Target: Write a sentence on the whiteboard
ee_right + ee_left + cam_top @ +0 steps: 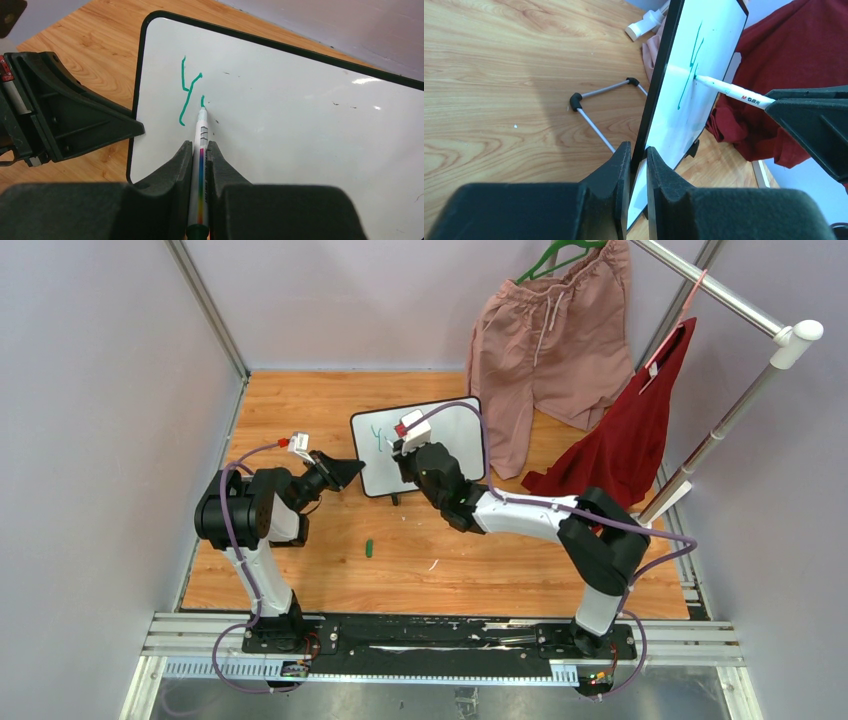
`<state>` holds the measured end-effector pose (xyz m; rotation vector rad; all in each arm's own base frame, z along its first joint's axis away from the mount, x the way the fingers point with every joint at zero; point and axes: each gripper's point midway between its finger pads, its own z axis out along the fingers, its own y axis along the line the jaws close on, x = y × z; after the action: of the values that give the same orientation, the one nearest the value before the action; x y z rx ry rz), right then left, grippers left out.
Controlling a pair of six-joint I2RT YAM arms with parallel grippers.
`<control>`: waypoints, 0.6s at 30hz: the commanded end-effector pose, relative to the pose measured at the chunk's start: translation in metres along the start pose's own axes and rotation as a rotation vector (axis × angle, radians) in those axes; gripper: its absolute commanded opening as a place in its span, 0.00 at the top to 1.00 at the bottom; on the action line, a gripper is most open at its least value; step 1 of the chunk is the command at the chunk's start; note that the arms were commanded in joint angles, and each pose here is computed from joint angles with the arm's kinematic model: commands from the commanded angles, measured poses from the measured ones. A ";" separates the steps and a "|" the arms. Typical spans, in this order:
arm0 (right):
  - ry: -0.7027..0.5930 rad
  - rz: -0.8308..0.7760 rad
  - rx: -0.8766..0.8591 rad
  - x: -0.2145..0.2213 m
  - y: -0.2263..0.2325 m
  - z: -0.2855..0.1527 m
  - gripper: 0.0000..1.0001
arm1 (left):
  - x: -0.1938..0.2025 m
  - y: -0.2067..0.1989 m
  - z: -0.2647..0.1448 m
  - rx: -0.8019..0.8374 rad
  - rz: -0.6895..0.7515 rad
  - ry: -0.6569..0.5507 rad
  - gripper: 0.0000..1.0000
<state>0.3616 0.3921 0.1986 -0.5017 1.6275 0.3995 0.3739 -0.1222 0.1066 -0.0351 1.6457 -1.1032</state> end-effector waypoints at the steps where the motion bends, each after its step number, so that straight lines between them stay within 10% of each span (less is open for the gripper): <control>1: 0.031 -0.004 0.055 0.008 -0.020 -0.006 1.00 | -0.001 0.000 -0.001 0.000 0.033 -0.020 1.00; 18: 0.004 -0.005 0.093 -0.007 -0.032 -0.003 1.00 | -0.001 0.000 -0.001 0.000 0.032 -0.019 1.00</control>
<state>0.3608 0.3816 0.1951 -0.5019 1.6449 0.3808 0.3740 -0.1222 0.1066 -0.0358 1.6455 -1.1026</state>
